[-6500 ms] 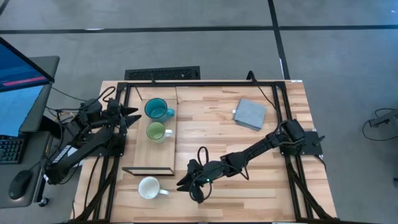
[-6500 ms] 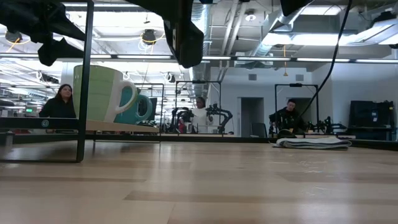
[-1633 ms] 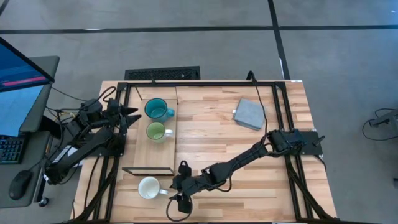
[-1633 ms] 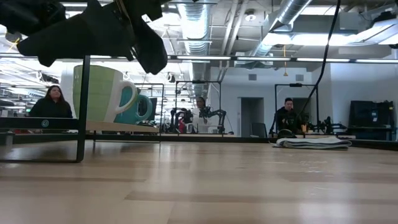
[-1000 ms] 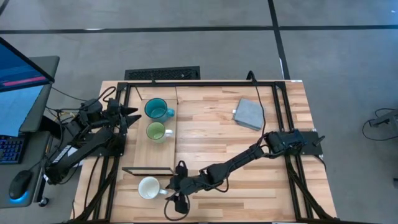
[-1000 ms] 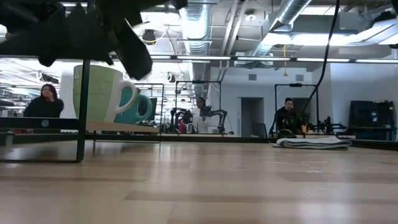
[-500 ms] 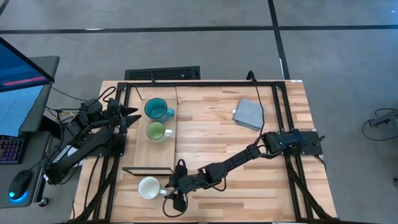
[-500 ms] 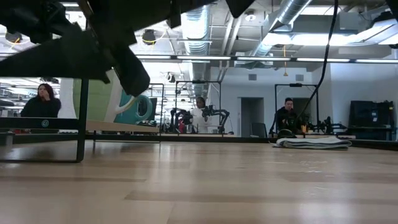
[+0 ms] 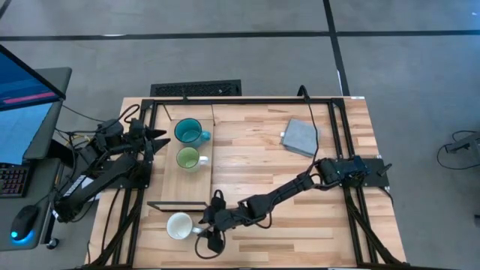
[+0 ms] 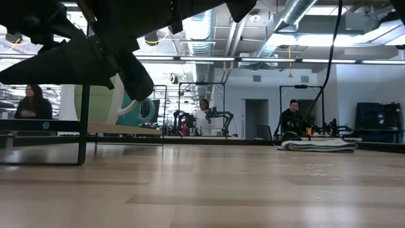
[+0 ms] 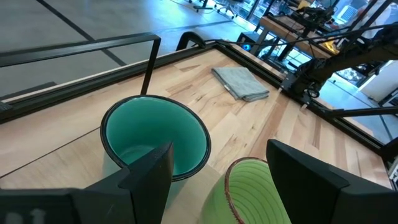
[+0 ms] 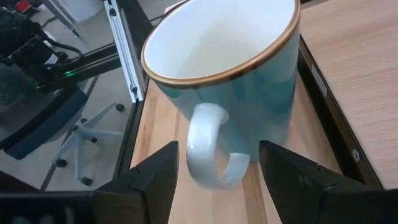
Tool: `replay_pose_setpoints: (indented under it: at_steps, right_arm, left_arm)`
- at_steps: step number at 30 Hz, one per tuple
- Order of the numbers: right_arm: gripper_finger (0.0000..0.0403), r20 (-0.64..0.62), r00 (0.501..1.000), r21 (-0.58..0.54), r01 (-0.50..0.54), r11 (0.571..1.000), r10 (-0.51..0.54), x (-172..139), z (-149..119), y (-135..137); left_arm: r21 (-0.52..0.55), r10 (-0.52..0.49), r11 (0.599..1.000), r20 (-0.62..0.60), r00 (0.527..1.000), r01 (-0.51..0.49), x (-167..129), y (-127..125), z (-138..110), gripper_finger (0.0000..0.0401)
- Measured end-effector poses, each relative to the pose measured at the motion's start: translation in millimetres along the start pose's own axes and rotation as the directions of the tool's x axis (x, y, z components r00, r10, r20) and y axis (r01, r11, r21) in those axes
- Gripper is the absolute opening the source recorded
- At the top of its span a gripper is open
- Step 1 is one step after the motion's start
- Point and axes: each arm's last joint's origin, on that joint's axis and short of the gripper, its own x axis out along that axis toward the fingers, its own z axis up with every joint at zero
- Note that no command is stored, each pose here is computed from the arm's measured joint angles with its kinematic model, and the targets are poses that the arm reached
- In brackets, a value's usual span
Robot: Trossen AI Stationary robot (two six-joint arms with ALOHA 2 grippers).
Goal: Stack small to large cups/mugs on shelf
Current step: Put the white mug on the shelf
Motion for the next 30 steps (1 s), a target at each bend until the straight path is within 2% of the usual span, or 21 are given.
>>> replay_pose_setpoints:
  at_steps: [6,20,30]
  right_arm:
    - [0.0223,-0.012,1.000,-0.003,0.003,1.000,-0.003,0.0,-1.1,-0.4]
    - [0.0063,-0.036,0.999,0.001,0.009,1.000,-0.009,-1.0,-2.2,-0.8]
    - [0.0067,-0.044,0.999,-0.001,0.013,1.000,-0.013,-1.0,-2.9,-1.1]
  left_arm:
    - [0.000,0.000,1.000,0.000,1.000,0.000,0.0,0.0,0.0,0.0248]
    - [0.000,0.000,1.000,0.000,1.000,0.000,0.0,0.0,0.0,0.0248]
    - [0.000,0.000,1.000,0.000,1.000,0.000,0.0,0.0,0.0,0.0248]
